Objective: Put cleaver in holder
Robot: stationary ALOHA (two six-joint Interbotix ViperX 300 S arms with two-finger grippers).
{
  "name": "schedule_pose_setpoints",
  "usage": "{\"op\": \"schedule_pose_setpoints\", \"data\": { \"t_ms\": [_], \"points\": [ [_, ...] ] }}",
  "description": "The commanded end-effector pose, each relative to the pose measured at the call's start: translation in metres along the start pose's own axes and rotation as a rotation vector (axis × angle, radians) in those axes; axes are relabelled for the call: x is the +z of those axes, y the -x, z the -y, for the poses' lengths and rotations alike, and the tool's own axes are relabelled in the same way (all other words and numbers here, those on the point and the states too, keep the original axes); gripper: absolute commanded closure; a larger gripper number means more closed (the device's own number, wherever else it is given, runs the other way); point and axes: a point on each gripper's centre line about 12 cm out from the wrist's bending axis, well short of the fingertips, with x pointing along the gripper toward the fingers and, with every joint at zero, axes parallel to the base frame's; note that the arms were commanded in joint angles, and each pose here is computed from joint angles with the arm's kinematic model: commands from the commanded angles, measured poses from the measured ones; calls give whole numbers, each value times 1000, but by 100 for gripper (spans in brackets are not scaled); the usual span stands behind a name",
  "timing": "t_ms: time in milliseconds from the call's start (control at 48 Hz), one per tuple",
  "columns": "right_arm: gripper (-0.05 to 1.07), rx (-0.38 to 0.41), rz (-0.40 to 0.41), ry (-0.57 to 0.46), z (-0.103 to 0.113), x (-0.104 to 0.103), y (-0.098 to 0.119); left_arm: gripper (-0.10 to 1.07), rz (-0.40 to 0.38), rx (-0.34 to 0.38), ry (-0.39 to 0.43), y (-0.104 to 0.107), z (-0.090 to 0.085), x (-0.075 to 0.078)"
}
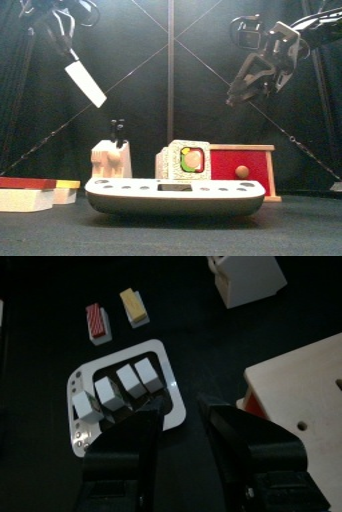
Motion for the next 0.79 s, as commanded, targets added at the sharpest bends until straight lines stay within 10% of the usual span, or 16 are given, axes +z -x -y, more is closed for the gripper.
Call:
{"op": "schedule_pose_setpoints", "data": {
  "t_ms": [0,771],
  "points": [
    [30,25,78,-30,4,21,-1,57,-34,25,39,5,3,8],
    [30,-26,92,-141,39,21,-19,57,-146,146,78,-52,17,40]
  ]
}}
